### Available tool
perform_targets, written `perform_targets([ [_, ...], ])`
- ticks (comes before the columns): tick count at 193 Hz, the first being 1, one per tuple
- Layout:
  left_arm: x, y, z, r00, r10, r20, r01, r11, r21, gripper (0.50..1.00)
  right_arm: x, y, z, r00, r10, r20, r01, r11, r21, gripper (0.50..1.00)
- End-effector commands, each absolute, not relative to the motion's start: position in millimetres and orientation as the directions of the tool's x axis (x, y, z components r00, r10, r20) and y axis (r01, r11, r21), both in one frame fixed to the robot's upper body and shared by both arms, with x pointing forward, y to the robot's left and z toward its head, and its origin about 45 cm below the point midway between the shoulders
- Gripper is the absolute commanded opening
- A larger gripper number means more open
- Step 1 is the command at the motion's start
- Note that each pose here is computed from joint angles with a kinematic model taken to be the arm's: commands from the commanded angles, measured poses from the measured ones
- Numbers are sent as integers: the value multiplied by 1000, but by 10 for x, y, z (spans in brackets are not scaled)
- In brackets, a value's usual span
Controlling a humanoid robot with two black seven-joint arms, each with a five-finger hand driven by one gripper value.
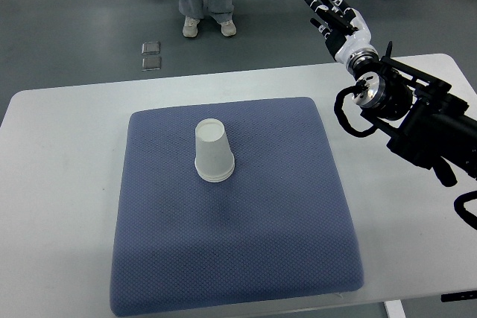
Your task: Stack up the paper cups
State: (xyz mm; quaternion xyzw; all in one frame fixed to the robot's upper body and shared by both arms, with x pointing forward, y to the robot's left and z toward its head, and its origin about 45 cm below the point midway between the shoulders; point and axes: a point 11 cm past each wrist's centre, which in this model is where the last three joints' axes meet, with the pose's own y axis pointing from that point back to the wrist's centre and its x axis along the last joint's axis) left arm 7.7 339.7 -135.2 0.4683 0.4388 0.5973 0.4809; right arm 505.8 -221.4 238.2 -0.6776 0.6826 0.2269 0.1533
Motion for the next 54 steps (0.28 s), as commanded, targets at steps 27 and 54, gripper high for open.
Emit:
perform_targets([
  [27,77,3397,-1352,-99,986,137,-164,-152,975,1000,5012,-2187,2312,3,-886,-465,-996,-46,81,913],
  [54,79,3397,-1352,-99,986,137,-165,-152,974,1000,5014,-2193,2321,-3,-886,-463,-997,-35,73,911],
])
